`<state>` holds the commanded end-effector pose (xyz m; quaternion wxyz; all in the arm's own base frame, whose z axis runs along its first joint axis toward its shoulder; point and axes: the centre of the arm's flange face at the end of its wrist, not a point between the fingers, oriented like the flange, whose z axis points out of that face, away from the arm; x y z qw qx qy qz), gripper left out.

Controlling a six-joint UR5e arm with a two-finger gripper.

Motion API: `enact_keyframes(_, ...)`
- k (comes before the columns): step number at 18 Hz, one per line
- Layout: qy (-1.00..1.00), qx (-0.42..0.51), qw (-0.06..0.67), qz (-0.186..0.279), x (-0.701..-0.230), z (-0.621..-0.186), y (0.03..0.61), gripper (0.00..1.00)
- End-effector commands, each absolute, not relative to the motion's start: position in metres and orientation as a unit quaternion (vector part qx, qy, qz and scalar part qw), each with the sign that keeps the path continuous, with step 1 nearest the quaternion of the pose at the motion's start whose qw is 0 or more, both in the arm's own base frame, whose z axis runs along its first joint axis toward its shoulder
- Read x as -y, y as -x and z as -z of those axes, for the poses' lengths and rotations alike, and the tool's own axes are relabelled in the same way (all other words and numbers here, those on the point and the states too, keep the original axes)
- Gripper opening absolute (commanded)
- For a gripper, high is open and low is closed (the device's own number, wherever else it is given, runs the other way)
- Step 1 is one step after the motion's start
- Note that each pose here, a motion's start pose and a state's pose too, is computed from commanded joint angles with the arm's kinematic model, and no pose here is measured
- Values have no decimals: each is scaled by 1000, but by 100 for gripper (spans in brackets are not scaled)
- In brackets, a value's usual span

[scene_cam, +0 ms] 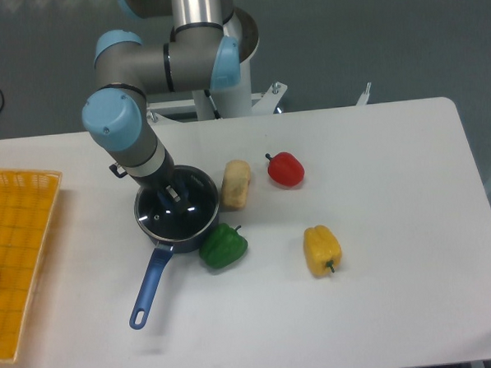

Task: Open the lid
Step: 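Close the gripper on the blue knob of the glass lid, then lift the glass lid off the saucepan and carry it toward the red pepper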

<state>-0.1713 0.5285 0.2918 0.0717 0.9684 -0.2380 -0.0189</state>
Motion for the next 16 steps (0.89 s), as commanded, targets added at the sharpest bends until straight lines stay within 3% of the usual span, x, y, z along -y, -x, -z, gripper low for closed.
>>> enact_keyframes(16, -971, 230, 59, 31, -532, -311, 188, 56)
